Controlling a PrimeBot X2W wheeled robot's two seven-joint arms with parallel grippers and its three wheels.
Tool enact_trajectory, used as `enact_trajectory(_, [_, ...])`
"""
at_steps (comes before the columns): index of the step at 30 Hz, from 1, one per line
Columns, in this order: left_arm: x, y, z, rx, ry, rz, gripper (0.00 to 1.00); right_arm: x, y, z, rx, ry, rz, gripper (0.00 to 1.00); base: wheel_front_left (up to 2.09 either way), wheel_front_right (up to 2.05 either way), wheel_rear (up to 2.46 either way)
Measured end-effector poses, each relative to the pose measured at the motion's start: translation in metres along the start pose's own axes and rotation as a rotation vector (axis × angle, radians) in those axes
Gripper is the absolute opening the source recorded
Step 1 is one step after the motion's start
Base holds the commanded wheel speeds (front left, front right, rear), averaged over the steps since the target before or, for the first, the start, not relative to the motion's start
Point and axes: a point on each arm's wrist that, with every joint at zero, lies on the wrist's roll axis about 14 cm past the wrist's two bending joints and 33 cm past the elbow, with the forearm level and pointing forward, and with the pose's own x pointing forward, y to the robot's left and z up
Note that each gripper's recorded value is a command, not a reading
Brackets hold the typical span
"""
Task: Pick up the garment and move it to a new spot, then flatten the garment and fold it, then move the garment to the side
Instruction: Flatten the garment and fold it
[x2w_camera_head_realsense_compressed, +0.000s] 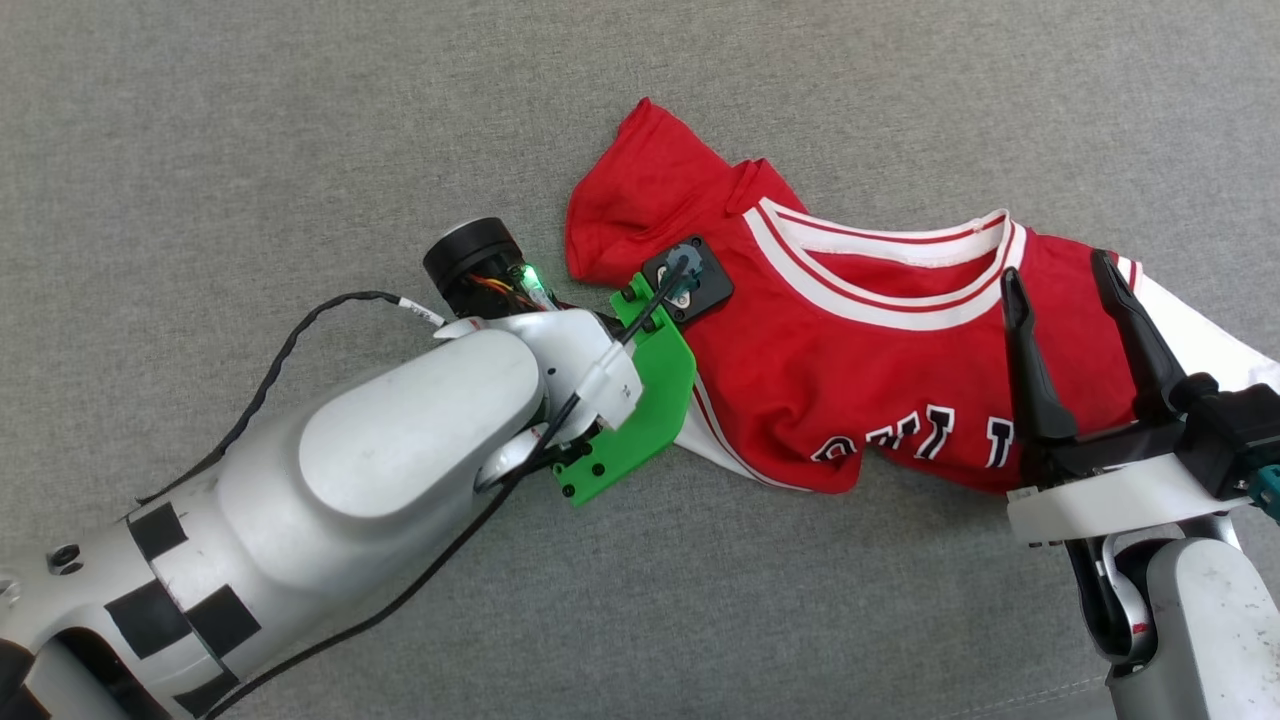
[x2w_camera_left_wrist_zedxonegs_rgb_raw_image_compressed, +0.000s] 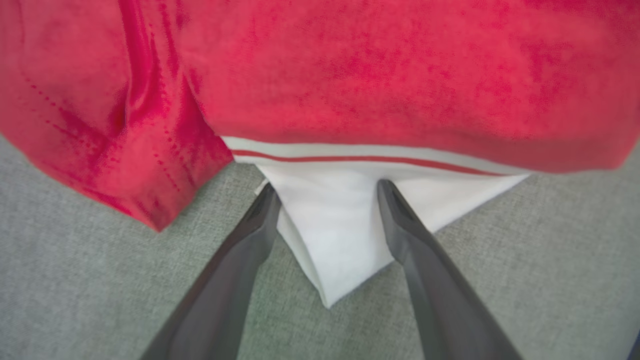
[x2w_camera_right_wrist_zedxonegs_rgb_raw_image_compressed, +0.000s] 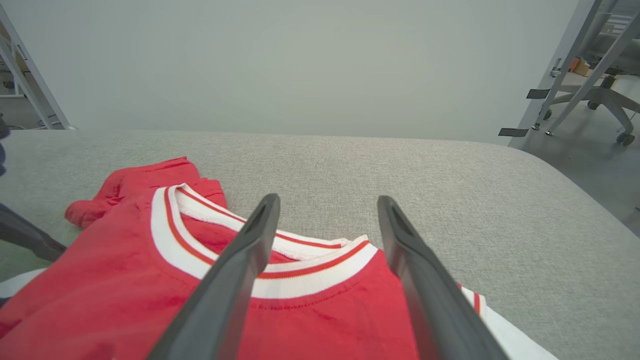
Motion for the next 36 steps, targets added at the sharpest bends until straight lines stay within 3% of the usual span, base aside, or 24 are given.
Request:
enact_trajectory(1, [0.000, -0.003, 0.002, 0.009, -0.007, -0.002, 0.85, 0.000, 0.000, 0.000, 0.000, 0.000, -0.001, 1.00, 0.00, 0.00, 0.00])
enact_trajectory(2, [-0.001, -0.004, 0.003, 0.020, -0.021, 0.003, 0.16, 0.000, 0.000, 0.001, 0.000, -0.002, -0.001, 1.00, 0.00, 0.00, 0.00])
enact_trajectory(3, [-0.001, -0.006, 0.003, 0.025, -0.033, 0.006, 0.00, 0.000, 0.000, 0.002, 0.000, -0.005, 0.000, 1.00, 0.00, 0.00, 0.00])
enact_trajectory(11, [-0.016, -0.020, 0.020, 0.047, -0.259, 0.037, 0.00, -0.004, 0.002, 0.018, -0.001, -0.046, 0.004, 1.00, 0.00, 0.00, 0.00])
enact_trajectory(17, [-0.059, -0.003, 0.034, -0.053, -0.477, 0.146, 0.00, -0.019, 0.004, 0.023, 0.009, -0.053, 0.004, 1.00, 0.00, 0.00, 0.00])
enact_trajectory(18, [-0.107, 0.024, 0.004, -0.194, -0.561, 0.323, 0.00, -0.019, 0.015, 0.030, 0.020, -0.076, 0.033, 1.00, 0.00, 0.00, 0.00])
enact_trajectory(19, [-0.119, 0.030, -0.006, -0.229, -0.571, 0.368, 0.00, -0.019, 0.017, 0.031, 0.023, -0.079, 0.040, 1.00, 0.00, 0.00, 0.00])
enact_trajectory(29, [-0.232, 0.083, -0.112, -0.419, -0.512, 0.796, 0.00, -0.010, 0.043, 0.032, 0.047, -0.089, 0.113, 1.00, 0.00, 0.00, 0.00])
enact_trajectory(33, [-0.237, 0.092, -0.135, -0.477, -0.470, 0.846, 0.00, -0.008, 0.045, 0.025, 0.049, -0.069, 0.117, 1.00, 0.00, 0.00, 0.00])
enact_trajectory(36, [-0.215, 0.093, -0.174, -0.602, -0.385, 0.837, 0.00, -0.006, 0.039, 0.014, 0.046, -0.041, 0.102, 1.00, 0.00, 0.00, 0.00])
